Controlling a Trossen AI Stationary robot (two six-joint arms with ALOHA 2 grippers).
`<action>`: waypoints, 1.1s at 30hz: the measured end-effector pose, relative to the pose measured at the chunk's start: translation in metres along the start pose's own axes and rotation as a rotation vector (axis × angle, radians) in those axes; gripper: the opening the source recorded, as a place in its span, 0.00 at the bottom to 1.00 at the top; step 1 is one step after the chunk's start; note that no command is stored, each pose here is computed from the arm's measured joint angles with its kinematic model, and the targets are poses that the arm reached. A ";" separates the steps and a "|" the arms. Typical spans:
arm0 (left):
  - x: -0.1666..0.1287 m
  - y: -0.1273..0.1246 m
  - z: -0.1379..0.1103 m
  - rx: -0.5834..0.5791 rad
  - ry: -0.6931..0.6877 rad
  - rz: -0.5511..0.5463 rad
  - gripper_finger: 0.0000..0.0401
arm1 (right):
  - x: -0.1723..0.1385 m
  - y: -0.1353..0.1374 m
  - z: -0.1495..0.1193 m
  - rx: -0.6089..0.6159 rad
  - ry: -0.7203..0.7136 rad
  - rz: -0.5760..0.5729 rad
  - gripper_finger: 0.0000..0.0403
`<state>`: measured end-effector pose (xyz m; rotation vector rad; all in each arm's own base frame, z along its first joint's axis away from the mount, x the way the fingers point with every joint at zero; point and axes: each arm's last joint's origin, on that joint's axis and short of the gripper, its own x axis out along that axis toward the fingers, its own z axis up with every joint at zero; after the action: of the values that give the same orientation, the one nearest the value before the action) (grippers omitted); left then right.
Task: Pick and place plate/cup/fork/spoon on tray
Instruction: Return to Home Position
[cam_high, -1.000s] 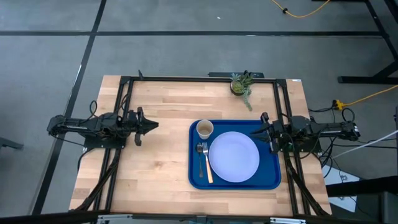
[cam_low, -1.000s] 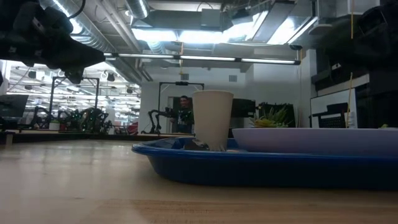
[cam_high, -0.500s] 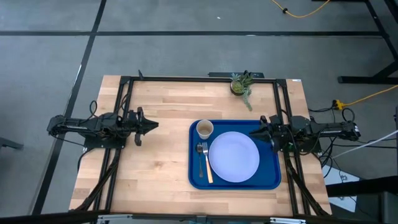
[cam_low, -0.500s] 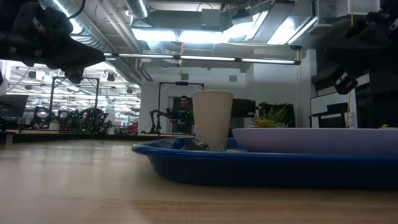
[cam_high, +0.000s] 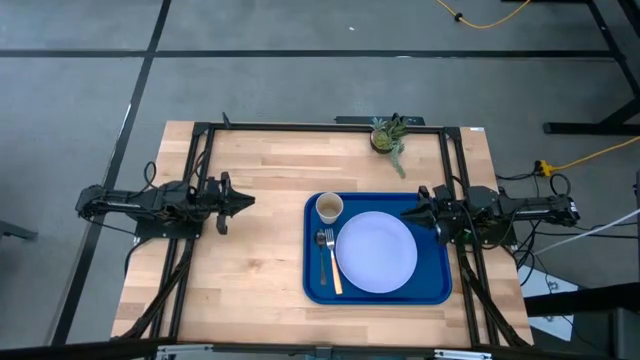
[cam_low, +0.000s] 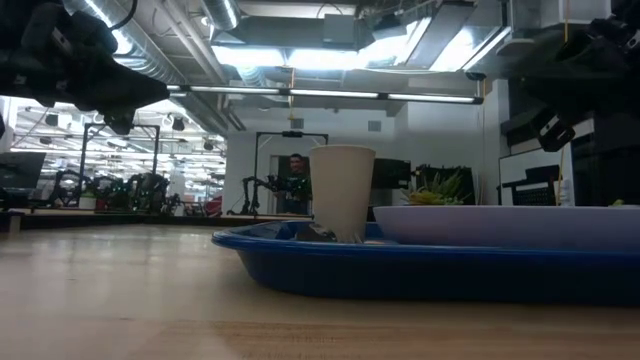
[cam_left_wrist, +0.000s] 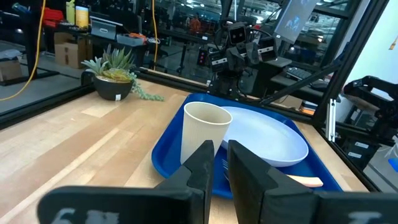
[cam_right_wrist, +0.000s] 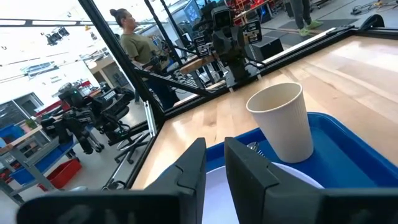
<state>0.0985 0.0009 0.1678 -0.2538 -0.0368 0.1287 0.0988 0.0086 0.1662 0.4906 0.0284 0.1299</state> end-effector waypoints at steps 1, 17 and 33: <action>0.000 0.000 0.000 0.000 0.000 0.000 0.10 | 0.000 0.000 0.000 0.000 0.000 0.000 0.16; 0.000 0.000 0.000 0.000 0.000 0.000 0.10 | 0.000 0.000 0.000 0.000 0.000 0.001 0.16; 0.000 0.000 0.000 0.115 0.000 -0.001 0.10 | 0.000 0.000 0.000 -0.001 0.000 0.001 0.16</action>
<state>0.0985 0.0009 0.1678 -0.1394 -0.0293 0.1294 0.0988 0.0086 0.1663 0.4894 0.0278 0.1311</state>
